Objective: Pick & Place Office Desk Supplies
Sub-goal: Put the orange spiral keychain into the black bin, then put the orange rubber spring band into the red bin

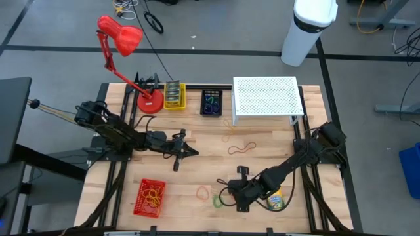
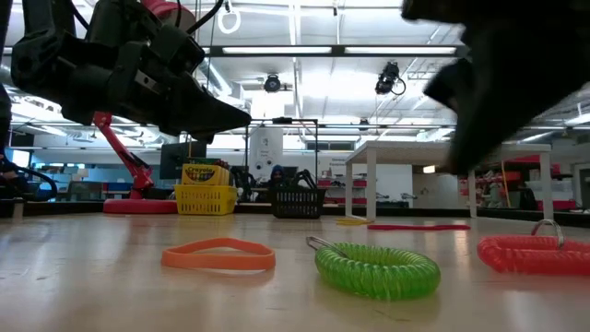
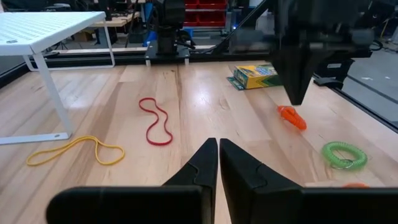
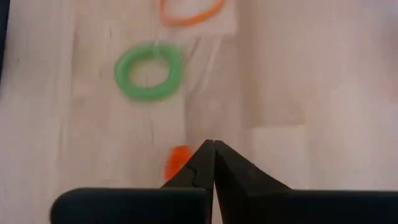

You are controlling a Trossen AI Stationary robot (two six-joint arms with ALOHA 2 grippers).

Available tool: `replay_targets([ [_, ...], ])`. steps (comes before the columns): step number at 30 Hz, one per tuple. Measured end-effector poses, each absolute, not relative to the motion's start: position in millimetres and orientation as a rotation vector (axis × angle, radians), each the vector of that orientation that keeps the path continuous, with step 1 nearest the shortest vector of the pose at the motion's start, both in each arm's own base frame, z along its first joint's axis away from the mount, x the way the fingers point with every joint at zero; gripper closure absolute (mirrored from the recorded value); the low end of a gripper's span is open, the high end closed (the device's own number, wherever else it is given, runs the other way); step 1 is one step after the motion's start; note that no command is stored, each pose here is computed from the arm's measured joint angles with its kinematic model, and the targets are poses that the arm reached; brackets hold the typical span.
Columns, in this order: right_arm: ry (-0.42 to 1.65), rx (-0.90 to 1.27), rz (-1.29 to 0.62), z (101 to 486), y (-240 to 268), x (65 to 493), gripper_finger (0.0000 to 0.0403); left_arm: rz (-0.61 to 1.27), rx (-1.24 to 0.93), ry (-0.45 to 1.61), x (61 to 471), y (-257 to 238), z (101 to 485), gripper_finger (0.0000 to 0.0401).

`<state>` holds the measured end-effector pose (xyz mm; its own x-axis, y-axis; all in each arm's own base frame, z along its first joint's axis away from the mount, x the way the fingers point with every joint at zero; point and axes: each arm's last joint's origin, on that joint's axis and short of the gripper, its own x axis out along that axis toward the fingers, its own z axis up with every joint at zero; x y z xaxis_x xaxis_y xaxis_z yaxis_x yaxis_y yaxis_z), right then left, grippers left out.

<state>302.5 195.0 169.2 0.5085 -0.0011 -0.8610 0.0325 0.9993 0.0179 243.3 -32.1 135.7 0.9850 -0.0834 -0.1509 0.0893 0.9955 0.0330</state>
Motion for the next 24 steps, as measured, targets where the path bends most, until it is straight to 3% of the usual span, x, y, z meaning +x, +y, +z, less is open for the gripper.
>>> replay_targets([
  [7, 1.09, 0.072, -0.032, 187.6, 186.9, 298.4, 0.0365, -0.087, 0.038, 0.157, 243.2, -32.0, 135.0, 0.0375],
  [12, 1.217, 0.107, 0.02, 164.5, 196.0, 297.0, 0.0292, -0.087, 0.038, 0.158, 243.2, -32.0, 135.0, 0.0375],
  [19, 1.243, 0.064, 0.037, 139.1, 201.2, 303.7, 0.019, -0.086, 0.038, 0.158, 243.2, -31.9, 135.0, 0.0375],
  [22, 1.243, 0.044, 0.06, 134.9, 202.4, 305.2, 0.0184, -0.086, 0.038, 0.158, 243.2, -31.9, 135.0, 0.0375],
  [24, 1.24, 0.03, 0.065, 134.5, 202.4, 305.4, 0.0201, -0.086, 0.038, 0.158, 243.2, -31.9, 135.0, 0.0375],
])
